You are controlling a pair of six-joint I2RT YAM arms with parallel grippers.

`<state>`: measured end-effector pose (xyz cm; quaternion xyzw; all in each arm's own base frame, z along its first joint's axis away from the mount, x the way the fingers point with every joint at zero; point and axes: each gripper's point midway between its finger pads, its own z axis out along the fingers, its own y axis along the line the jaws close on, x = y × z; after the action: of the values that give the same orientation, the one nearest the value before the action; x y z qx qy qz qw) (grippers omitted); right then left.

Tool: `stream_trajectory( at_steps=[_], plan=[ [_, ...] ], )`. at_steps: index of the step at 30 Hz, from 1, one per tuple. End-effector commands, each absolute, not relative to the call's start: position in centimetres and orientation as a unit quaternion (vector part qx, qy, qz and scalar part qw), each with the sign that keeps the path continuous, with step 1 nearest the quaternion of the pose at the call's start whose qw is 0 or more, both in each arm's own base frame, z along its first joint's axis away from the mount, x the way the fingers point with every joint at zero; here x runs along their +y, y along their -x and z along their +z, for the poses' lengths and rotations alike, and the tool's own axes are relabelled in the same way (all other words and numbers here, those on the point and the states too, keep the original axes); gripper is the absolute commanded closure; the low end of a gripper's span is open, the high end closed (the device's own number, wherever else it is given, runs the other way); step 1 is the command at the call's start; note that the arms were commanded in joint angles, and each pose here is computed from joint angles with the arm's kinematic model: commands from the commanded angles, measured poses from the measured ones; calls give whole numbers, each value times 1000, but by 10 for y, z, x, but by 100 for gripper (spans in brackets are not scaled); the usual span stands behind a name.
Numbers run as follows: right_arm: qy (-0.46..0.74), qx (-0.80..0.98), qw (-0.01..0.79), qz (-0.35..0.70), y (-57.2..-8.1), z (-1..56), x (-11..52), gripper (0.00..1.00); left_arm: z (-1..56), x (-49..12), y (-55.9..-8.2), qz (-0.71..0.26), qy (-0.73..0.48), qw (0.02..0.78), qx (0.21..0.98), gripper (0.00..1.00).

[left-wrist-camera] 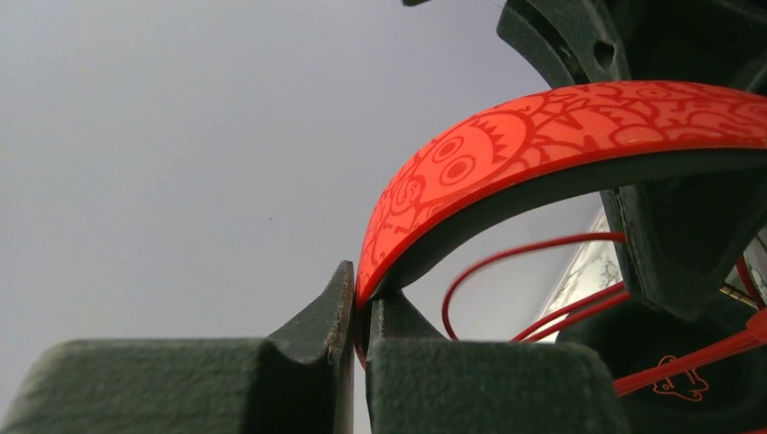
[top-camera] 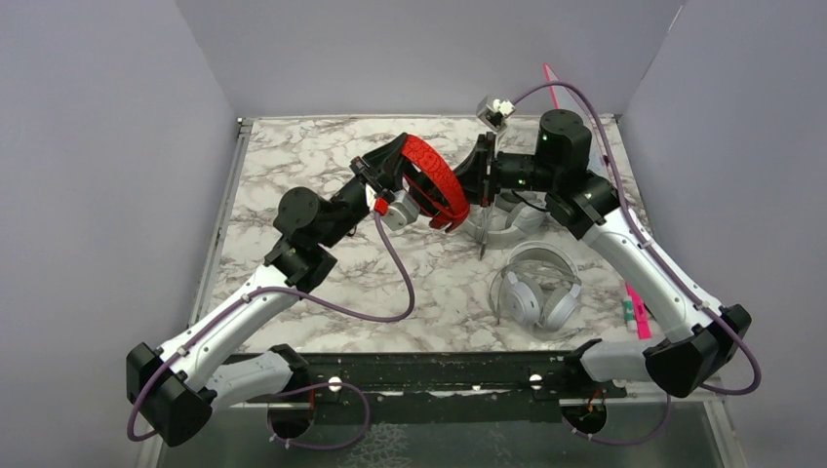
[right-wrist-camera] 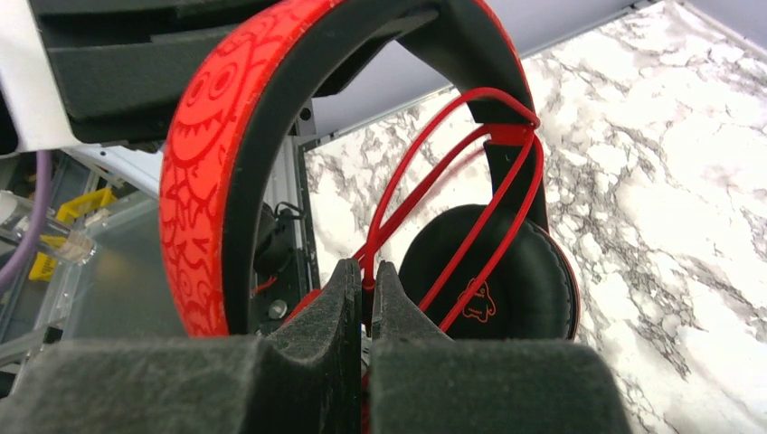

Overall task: Wrap the headphones
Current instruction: Wrap the headphones cable around the headphones.

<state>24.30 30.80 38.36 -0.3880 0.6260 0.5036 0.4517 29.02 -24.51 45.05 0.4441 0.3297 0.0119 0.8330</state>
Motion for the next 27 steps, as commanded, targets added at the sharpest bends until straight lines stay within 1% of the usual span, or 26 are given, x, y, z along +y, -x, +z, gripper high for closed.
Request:
stream_trajectory(
  at_steps=[1, 8, 13, 27],
  plan=[
    [409, 633, 443, 486, -240, 373, 309, 99, 501, -224, -278, 34, -385, 873, 298, 100],
    [390, 652, 441, 478, -243, 375, 306, 92, 492, -226, -282, 40, -398, 864, 306, 100],
    [371, 662, 453, 468, -245, 383, 300, 79, 487, -227, -284, 44, -403, 860, 310, 100],
    [319, 688, 470, 452, -256, 397, 293, 60, 480, -224, -283, 48, -409, 854, 317, 100]
  ],
)
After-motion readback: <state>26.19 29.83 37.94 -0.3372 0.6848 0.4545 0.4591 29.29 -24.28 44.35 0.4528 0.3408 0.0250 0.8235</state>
